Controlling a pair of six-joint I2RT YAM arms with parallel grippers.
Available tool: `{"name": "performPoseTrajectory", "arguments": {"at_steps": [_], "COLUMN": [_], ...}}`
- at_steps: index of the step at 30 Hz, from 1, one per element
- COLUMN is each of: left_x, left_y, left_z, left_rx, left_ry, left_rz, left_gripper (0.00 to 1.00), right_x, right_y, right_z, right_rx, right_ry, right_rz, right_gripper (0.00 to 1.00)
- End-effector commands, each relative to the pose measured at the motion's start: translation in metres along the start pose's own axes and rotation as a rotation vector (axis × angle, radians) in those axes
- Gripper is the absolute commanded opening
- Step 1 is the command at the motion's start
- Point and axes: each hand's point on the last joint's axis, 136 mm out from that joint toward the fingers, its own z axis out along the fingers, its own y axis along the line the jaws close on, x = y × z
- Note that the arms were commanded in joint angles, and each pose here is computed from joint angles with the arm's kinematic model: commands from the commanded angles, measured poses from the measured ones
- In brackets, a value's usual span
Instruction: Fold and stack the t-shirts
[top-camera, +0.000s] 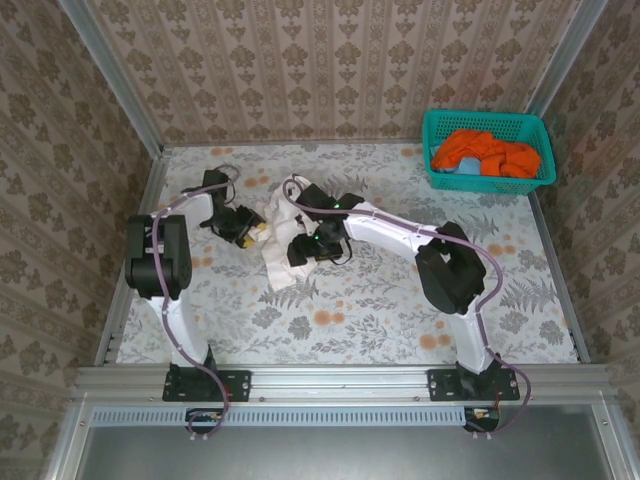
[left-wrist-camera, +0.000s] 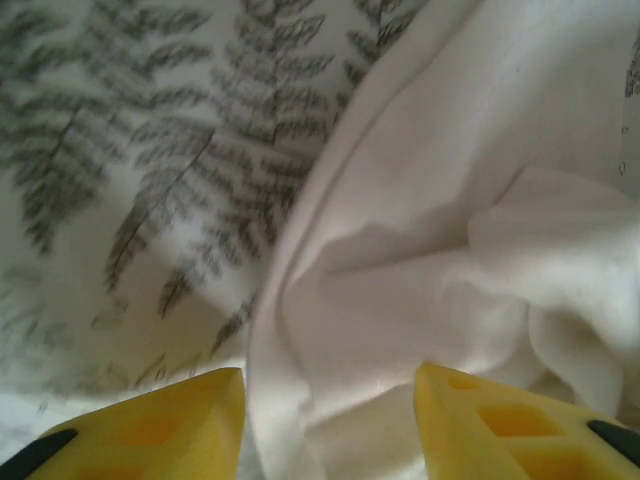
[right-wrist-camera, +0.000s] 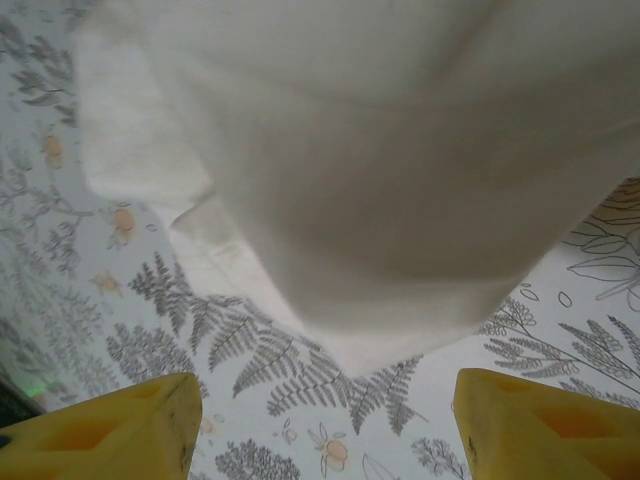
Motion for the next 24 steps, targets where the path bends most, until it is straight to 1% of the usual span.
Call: {"name": "performPoseTrajectory", "arguments": {"at_steps": [1,3,5,7,8,10,13,15,18,21,24], "left_x": [-0.011,-0.013,-0.013,-0.013,-0.014,-0.014,-0.013,-0.014,-0.016,-0.011,0.003], "left_y": [-0.025,-0.027,-0.024,-0.023,-0.023,-0.026,-0.032,-0.037,-0.056,-0.089,-0.120], "left_z": [-0.003,-0.001,-0.001,-0.008,-0.013,-0.024,-0.044,-0.061,-0.091,-0.128,-0.168], "left_rx": [0.070,0.077,0.062,0.039,0.029,0.034,0.055,0.063,0.097,0.151,0.208], "left_ry": [-0.013,-0.007,-0.005,-0.022,-0.038,-0.072,-0.145,-0.201,-0.289,-0.404,-0.517], "left_rz": [0.056,0.061,0.059,0.074,0.087,0.104,0.128,0.147,0.183,0.257,0.309], "left_gripper": [0.40,0.30,0.16,0.08,0.06,0.00,0.00,0.00,0.00,0.00,0.00], "right_x": [-0.003,-0.001,0.003,0.001,0.001,0.002,0.003,-0.001,-0.003,-0.010,-0.015], "right_y": [0.001,-0.004,-0.006,-0.002,-0.001,-0.001,-0.007,-0.008,-0.015,-0.017,-0.037], "right_z": [0.016,0.023,0.029,0.027,0.026,0.024,0.012,-0.004,-0.031,-0.067,-0.108], "right_rx": [0.006,0.015,0.013,-0.006,-0.007,-0.015,-0.003,-0.014,-0.042,-0.092,-0.140], "right_ry": [0.008,0.011,0.026,0.017,0.003,-0.013,-0.051,-0.103,-0.166,-0.249,-0.300], "right_rz": [0.063,0.095,0.148,0.188,0.198,0.227,0.248,0.247,0.242,0.173,0.227], "right_gripper": [0.65,0.60,0.47,0.33,0.26,0.19,0.09,0.05,0.01,0.00,0.00]}}
